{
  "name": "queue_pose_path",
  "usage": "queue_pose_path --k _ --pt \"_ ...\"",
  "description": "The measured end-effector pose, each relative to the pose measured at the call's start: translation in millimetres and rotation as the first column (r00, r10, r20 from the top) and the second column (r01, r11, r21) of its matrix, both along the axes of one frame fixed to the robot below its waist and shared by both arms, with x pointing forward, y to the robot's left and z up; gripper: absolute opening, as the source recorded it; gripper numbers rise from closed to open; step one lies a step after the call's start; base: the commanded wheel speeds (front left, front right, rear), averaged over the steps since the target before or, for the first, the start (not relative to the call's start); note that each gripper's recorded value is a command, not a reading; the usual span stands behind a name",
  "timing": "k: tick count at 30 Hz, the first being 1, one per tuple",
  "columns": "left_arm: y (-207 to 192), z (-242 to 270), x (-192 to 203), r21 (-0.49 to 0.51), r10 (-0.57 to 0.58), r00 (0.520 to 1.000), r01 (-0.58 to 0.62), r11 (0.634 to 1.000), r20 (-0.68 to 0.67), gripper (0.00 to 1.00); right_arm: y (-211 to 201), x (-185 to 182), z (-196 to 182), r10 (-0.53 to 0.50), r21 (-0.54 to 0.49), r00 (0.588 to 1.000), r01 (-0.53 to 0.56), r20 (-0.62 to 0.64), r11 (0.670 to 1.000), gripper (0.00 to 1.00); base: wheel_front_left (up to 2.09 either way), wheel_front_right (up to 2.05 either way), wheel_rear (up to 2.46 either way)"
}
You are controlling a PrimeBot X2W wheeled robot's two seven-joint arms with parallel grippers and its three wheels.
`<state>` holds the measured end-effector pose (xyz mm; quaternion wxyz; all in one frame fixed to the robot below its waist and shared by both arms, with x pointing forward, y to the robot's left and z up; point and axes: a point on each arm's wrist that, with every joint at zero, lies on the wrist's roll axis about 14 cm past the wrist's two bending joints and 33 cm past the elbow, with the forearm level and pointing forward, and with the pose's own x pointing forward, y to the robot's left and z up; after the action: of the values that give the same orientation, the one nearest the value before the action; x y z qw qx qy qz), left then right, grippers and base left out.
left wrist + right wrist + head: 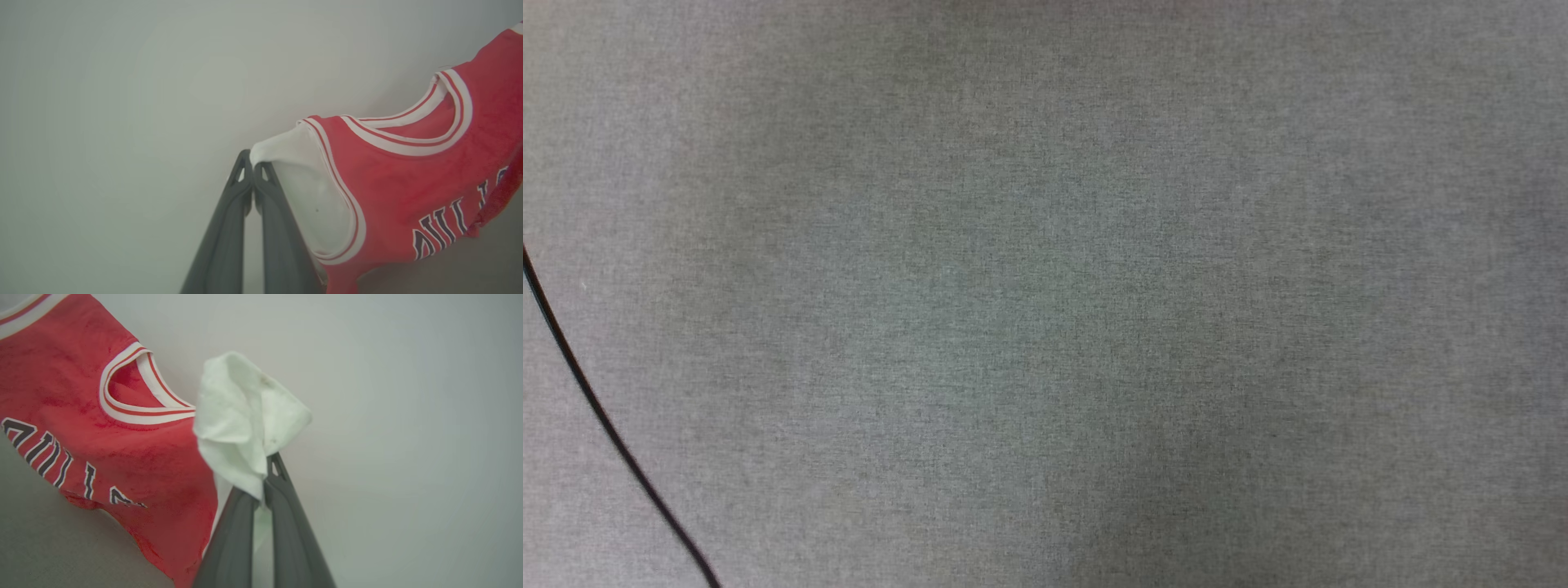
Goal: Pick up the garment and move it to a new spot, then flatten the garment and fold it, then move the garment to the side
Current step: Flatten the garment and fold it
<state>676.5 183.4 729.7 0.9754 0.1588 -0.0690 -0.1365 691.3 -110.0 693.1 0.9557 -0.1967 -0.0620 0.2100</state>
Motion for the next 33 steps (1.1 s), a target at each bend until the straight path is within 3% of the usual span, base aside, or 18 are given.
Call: queue_pose_path --k 8,17,24,33 --pt "-1 -108 -30 -0.080 -0.054 0.984 0.041 0.996 -0.170 0.00 9 -35 -100 0.071 0.027 0.980 -0.067 -0.184 0.997 0.00 0.00 0.00 0.00" --pt "-8 -223 -127 -0.173 -0.094 0.916 0.027 0.985 -0.390 0.00 13 -125 -189 0.153 0.048 0.911 -0.146 -0.384 0.988 0.00 0.00 0.00 0.00" --pt "6 -273 -216 -0.236 -0.061 0.856 -0.072 0.969 -0.513 0.00 -3 -201 -234 0.167 0.049 0.847 -0.165 -0.505 0.985 0.00 0.00 0.00 0.00" --pt "18 -312 -318 -0.249 -0.015 0.773 -0.187 0.950 -0.635 0.00 -41 -278 -258 0.124 0.058 0.802 -0.112 -0.584 0.992 0.00 0.00 0.00 0.00"
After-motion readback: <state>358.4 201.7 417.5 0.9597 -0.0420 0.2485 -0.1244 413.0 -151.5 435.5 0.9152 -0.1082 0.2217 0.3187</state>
